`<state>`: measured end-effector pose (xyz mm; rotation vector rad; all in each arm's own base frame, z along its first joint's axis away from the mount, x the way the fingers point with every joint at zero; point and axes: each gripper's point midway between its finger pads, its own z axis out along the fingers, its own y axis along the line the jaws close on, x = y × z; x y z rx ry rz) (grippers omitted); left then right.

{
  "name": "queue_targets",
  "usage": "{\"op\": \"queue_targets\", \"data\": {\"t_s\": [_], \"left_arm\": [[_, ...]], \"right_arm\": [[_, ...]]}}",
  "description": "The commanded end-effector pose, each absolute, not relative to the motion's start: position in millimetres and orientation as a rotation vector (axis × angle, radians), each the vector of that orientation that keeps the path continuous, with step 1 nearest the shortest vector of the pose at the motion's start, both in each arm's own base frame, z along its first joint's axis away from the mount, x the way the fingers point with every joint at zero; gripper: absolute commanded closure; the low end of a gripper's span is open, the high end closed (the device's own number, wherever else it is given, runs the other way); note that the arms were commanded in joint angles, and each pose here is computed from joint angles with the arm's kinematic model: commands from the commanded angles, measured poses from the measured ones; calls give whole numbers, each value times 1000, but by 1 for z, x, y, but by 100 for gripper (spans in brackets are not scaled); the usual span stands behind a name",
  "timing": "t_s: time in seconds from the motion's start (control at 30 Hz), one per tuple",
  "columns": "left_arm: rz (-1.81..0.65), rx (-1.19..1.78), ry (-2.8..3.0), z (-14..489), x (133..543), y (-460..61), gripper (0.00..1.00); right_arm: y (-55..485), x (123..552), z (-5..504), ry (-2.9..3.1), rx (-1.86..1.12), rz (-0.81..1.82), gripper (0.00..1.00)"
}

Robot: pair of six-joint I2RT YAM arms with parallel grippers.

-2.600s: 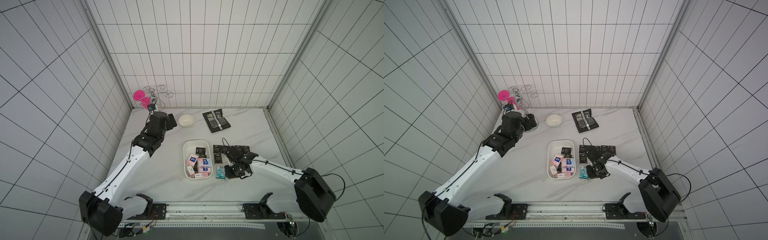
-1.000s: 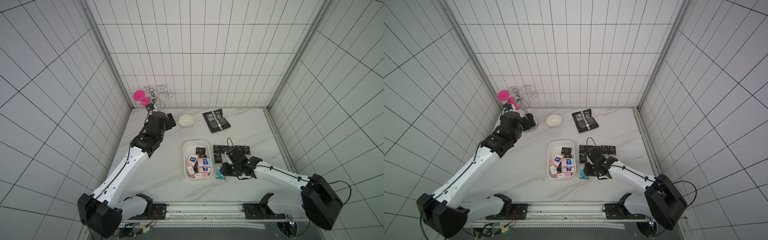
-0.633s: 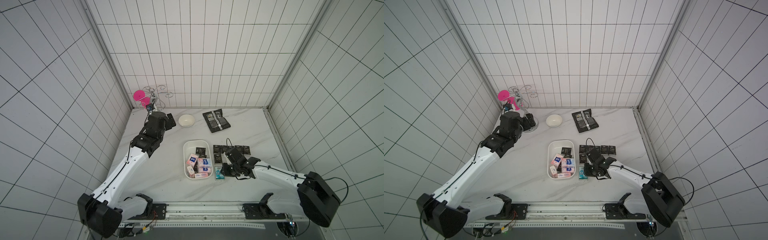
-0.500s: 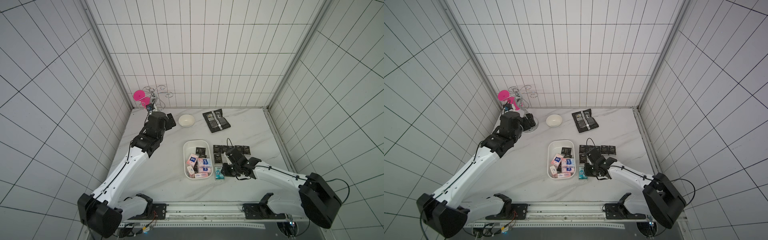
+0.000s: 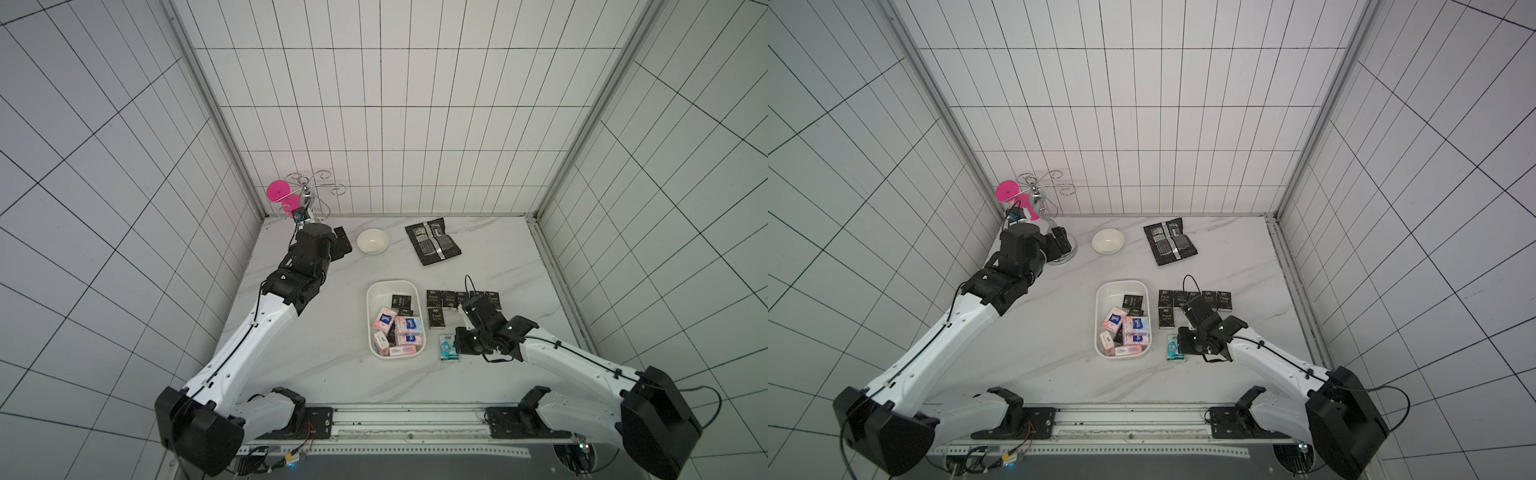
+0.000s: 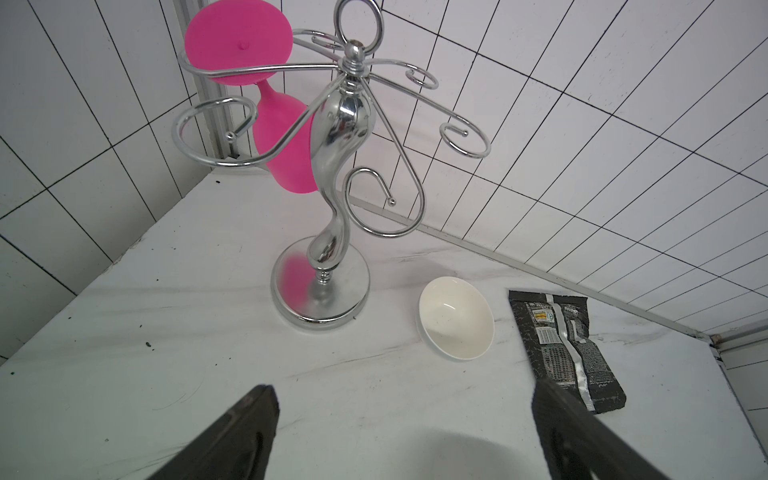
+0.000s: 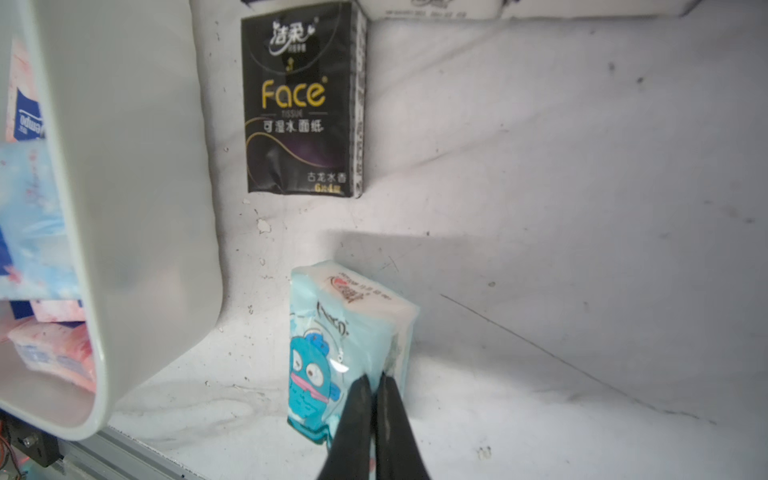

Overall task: Take the pocket tissues out of the storage box
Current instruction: Move the pocket tissues to the center of the board.

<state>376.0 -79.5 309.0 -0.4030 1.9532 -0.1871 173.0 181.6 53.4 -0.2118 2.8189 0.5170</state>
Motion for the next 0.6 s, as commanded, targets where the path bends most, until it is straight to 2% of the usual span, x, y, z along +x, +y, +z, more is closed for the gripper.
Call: {"op": "queue_targets", "data": {"t_s": [0.0,0.57], "left_arm": [[-215,-400,1915,327,375,-81,1],[-214,-362,1916,331,372,-90,1]], "right_arm": [[159,175,52,2834,-203,402,94],[159,241,34,2816,-220,299,96]]}}
